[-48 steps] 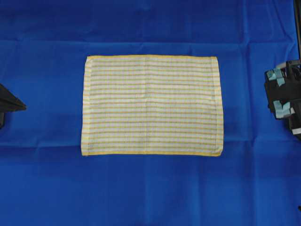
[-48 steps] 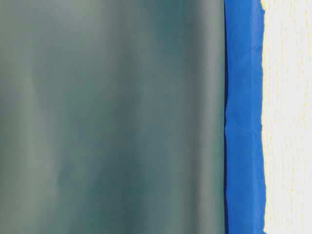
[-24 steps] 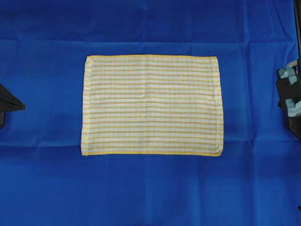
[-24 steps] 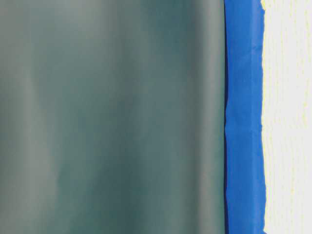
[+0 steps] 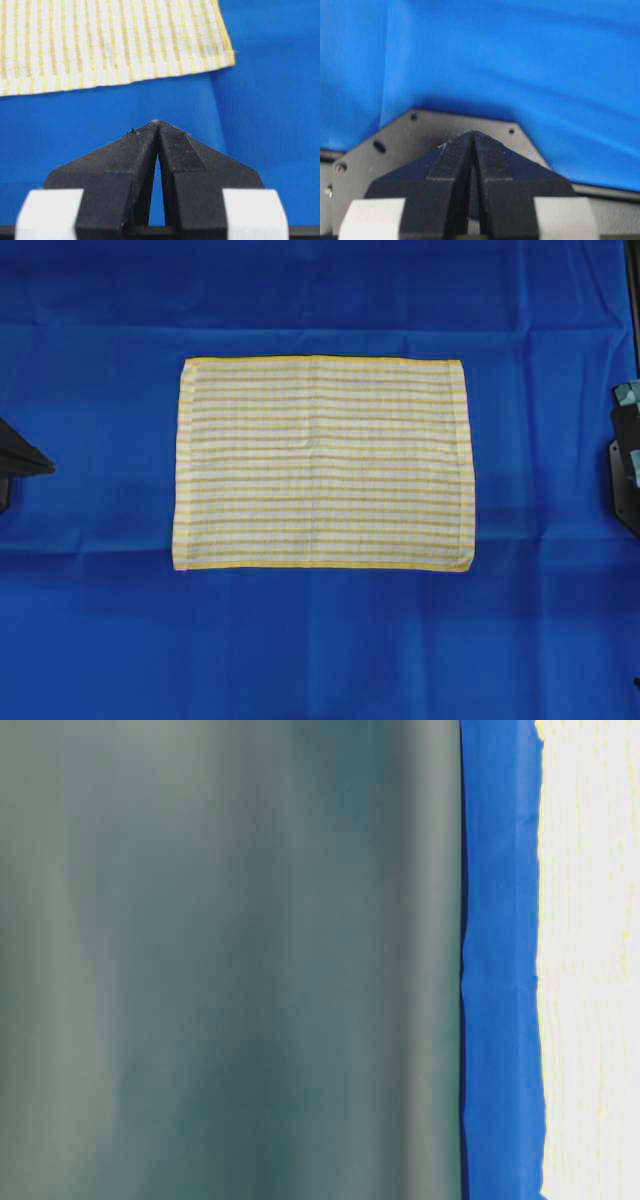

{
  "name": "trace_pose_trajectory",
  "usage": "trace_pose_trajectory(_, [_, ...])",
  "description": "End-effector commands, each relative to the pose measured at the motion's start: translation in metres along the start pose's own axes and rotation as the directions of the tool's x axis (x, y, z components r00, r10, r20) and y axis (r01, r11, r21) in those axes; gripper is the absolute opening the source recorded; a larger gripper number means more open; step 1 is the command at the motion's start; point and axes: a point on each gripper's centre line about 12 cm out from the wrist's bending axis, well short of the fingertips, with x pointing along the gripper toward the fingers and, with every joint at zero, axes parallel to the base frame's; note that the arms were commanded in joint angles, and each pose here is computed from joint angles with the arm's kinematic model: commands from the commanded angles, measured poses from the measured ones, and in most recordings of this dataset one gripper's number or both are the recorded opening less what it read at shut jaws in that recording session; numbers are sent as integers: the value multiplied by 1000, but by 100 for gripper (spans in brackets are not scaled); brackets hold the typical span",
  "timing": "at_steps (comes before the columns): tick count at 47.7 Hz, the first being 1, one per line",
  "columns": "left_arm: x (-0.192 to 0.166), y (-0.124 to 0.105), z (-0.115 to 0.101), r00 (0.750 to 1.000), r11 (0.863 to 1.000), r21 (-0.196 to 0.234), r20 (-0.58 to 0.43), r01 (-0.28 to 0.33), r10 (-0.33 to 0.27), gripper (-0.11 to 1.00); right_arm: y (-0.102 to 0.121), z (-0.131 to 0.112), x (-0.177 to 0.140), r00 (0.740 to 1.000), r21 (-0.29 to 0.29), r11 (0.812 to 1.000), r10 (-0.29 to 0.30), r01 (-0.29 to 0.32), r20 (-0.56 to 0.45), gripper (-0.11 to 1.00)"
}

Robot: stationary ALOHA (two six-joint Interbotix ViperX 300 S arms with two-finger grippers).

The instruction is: Fold the yellow towel.

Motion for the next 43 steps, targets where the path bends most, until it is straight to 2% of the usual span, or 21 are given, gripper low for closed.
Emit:
trace_pose_trajectory(1, [-1,0,4,1000,1000,2,9,3,-3,0,0,1,-8,1000,3,1000,0,0,-8,0])
trace_pose_trajectory(11, [-1,0,4,1000,1000,3,9,1,-1,0,0,-5,-10,999,2,1000,0,0,-40,0])
trace_pose_trajectory(43, [-1,0,4,1000,1000,2,9,3,-3,0,0,-6,-13,1000,2,1000,-1,2,-25,0])
